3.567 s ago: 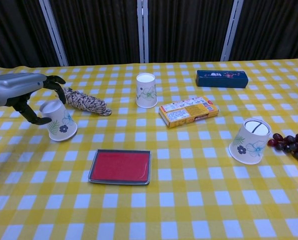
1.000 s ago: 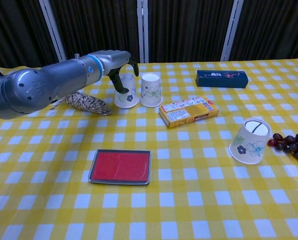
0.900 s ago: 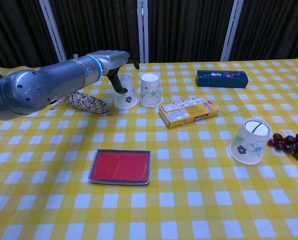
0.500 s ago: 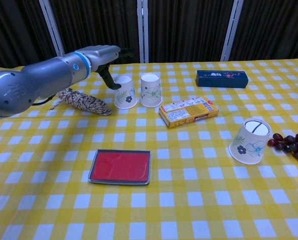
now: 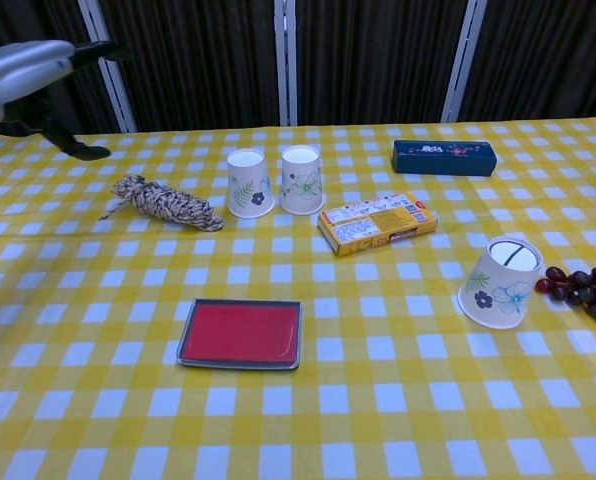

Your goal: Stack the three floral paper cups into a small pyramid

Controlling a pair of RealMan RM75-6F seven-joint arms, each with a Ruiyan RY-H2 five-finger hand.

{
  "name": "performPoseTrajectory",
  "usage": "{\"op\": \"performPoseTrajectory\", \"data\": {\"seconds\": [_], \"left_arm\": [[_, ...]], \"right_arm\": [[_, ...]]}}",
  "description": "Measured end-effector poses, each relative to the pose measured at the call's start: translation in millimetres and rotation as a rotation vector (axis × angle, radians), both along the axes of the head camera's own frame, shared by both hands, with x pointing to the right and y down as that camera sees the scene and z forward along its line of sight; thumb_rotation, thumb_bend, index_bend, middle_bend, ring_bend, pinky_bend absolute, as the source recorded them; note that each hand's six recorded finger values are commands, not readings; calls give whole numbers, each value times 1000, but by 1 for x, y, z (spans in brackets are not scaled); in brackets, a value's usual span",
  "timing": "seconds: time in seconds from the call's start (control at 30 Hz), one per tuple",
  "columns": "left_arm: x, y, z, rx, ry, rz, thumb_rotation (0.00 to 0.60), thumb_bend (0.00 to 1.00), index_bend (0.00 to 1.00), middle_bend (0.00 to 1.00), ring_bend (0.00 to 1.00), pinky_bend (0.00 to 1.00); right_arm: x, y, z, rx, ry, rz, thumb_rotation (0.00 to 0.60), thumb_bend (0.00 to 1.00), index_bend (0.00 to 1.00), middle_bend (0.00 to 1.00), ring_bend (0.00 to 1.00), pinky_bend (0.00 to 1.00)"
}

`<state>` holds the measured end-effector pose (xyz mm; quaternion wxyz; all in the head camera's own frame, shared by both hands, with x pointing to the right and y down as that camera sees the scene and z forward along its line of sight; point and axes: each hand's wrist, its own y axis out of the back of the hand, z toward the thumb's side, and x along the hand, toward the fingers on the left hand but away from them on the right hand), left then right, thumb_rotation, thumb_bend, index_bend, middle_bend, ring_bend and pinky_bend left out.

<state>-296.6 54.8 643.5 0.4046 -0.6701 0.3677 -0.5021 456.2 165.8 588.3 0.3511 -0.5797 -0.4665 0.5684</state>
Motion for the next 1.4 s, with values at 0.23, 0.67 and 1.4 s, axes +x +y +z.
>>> {"op": "performPoseTrajectory", "data": {"seconds": [0.23, 0.67, 1.4], "left_arm": [[-81, 66, -36, 46, -50, -91, 600, 135, 0, 0, 0, 0], [-109, 90, -71, 72, 10, -114, 600, 136, 0, 0, 0, 0], [-113, 91, -83, 55, 66, -111, 600, 136, 0, 0, 0, 0]], "right_arm": [[-32, -12, 1, -3, -18, -67, 600, 95, 184, 0, 0, 0], [-132, -23, 25, -138, -47, -249, 600, 98, 269, 0, 0, 0], [-212, -7, 62, -299, -19, -331, 600, 132, 312, 15, 0, 0]]}}
